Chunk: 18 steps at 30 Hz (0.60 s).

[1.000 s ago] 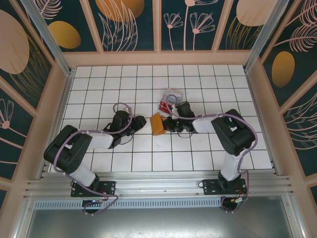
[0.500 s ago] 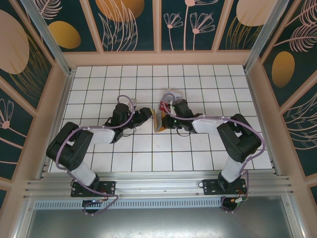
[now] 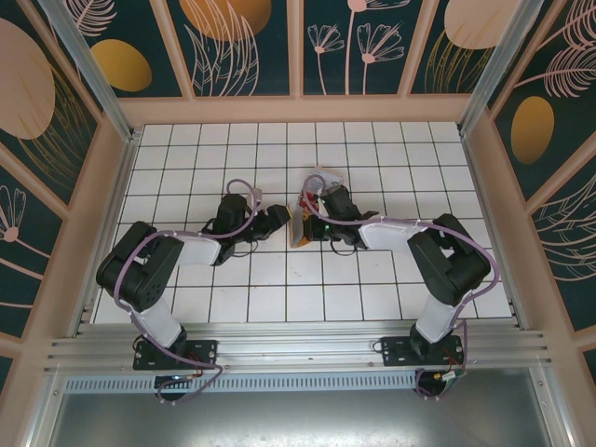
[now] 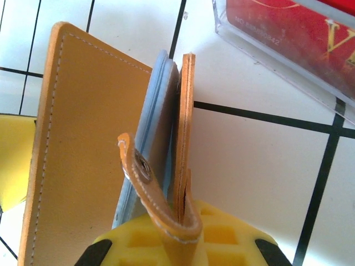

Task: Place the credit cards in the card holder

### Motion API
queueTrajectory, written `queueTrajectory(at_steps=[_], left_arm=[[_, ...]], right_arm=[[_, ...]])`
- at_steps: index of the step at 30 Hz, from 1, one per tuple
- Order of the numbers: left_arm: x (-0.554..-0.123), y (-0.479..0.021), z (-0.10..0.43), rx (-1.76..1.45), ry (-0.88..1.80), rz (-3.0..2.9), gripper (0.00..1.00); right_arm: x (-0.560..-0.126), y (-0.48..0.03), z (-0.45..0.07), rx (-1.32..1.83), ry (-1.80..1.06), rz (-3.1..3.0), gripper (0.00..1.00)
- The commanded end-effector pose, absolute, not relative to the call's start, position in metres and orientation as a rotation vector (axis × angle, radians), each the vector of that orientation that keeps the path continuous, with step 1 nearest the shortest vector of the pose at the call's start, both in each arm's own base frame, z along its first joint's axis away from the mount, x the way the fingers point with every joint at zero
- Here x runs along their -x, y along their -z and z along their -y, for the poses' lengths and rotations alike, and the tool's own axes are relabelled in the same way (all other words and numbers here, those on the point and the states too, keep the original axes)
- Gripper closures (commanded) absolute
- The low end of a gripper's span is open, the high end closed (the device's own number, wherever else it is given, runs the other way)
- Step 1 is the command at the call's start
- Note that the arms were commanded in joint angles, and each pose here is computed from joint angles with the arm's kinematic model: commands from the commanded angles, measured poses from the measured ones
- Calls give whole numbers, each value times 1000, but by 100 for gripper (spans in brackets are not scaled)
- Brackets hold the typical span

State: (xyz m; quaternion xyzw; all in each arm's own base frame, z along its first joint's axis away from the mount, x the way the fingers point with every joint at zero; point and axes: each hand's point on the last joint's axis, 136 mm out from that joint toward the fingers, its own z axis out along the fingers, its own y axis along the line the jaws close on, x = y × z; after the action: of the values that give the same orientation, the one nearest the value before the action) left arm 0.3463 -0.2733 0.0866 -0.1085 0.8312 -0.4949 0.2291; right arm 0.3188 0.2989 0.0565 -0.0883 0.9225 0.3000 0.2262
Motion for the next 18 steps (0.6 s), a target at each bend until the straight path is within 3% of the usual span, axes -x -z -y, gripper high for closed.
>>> queueTrajectory(at_steps=[1, 5, 10, 13, 15, 18], left_arm=[[-351, -89, 276, 223, 1323, -2305, 36], [-352, -75, 271, 220, 1245, -2364, 41], [-350, -66, 267, 244, 1219, -2381, 57], [-350, -63, 266, 237, 1194, -2391, 69], [-351, -61, 263, 240, 1164, -2396, 86], [-354, -63, 261, 238, 1147, -2387, 100]], right_arm=[[-323, -78, -306, 281, -835, -2488, 100], [-324, -82, -310, 282, -858, -2480, 100], [-322, -79, -308, 263, -883, -2487, 100], [-321, -77, -306, 245, -912, -2488, 100], [-322, -77, -305, 243, -925, -2493, 100], [-323, -78, -302, 232, -930, -2489, 100]])
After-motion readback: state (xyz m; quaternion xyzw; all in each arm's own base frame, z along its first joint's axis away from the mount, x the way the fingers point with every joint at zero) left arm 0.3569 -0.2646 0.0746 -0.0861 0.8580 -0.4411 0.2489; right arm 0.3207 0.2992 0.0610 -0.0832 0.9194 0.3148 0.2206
